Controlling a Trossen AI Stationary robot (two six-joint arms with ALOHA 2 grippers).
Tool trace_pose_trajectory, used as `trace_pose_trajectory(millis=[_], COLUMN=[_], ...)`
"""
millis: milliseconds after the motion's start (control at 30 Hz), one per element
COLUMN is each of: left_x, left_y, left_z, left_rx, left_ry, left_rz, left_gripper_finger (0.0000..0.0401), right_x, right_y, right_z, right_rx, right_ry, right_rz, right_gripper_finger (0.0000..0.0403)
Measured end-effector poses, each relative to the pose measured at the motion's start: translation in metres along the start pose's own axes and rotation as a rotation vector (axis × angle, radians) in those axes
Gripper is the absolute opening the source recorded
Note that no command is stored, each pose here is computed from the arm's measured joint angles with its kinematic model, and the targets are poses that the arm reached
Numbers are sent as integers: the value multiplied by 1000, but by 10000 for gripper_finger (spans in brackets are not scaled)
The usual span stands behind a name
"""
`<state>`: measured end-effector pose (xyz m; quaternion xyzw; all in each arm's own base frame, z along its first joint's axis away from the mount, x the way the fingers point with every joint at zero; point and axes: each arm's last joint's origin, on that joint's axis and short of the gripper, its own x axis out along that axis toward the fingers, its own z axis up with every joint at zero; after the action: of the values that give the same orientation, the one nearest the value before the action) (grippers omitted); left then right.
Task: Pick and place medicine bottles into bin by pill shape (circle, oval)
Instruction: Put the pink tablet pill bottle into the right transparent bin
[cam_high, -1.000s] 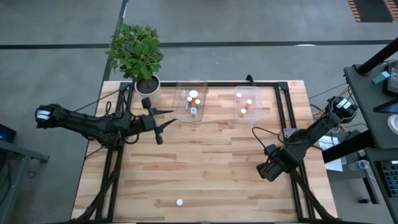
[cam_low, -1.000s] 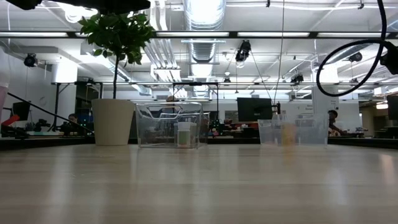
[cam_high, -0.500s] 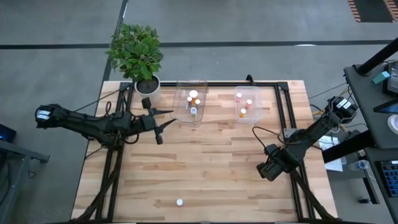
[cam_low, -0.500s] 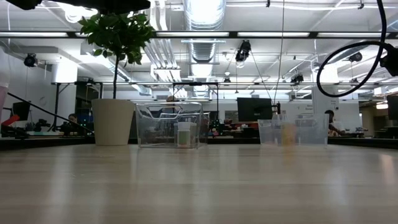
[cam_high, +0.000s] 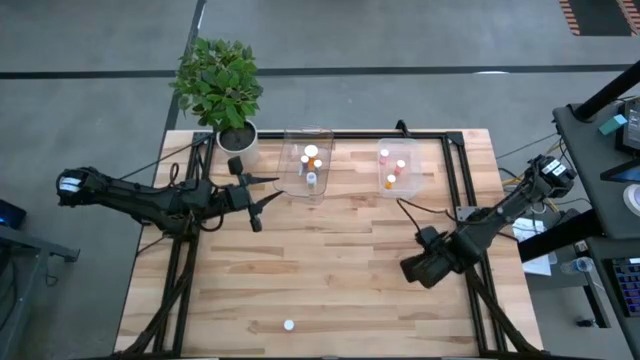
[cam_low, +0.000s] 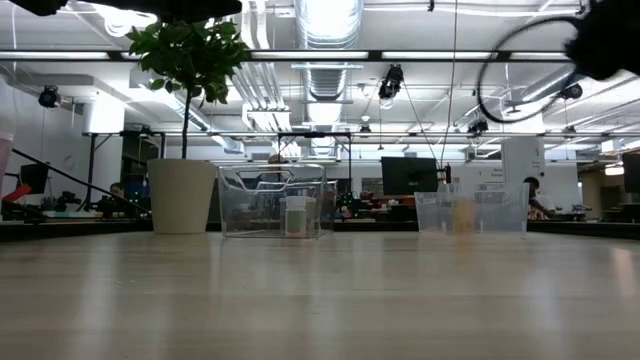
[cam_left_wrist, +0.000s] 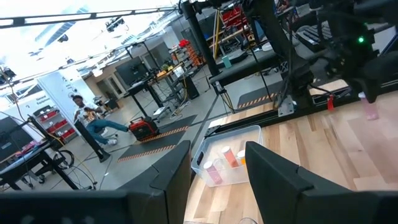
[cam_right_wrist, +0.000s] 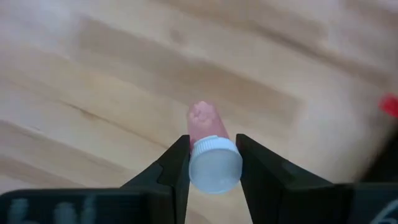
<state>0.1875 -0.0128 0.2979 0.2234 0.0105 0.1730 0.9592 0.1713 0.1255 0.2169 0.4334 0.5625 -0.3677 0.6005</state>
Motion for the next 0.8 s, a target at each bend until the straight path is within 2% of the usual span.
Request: trace_pose_trajectory(millis=[167,333,567,800], left_x=[0,0,0,0], left_y=[0,0,0,0], left_z=[0,0,0,0], left_rx=[22,34,49,51], left_ry=[-1,-3,-4,-3], left_rz=[1,2,4,3], left_gripper_finger=[137,137,137,137], right_x=[-22,-44,-76,-100], right_y=[20,34,39,25], right_z=[24,55,109,166], right_rx=[-42,-140,-277,-335], right_ry=[-122,-204,-342,-449], right_rz=[111,165,181,132], right_gripper_finger=[107,107,107,107])
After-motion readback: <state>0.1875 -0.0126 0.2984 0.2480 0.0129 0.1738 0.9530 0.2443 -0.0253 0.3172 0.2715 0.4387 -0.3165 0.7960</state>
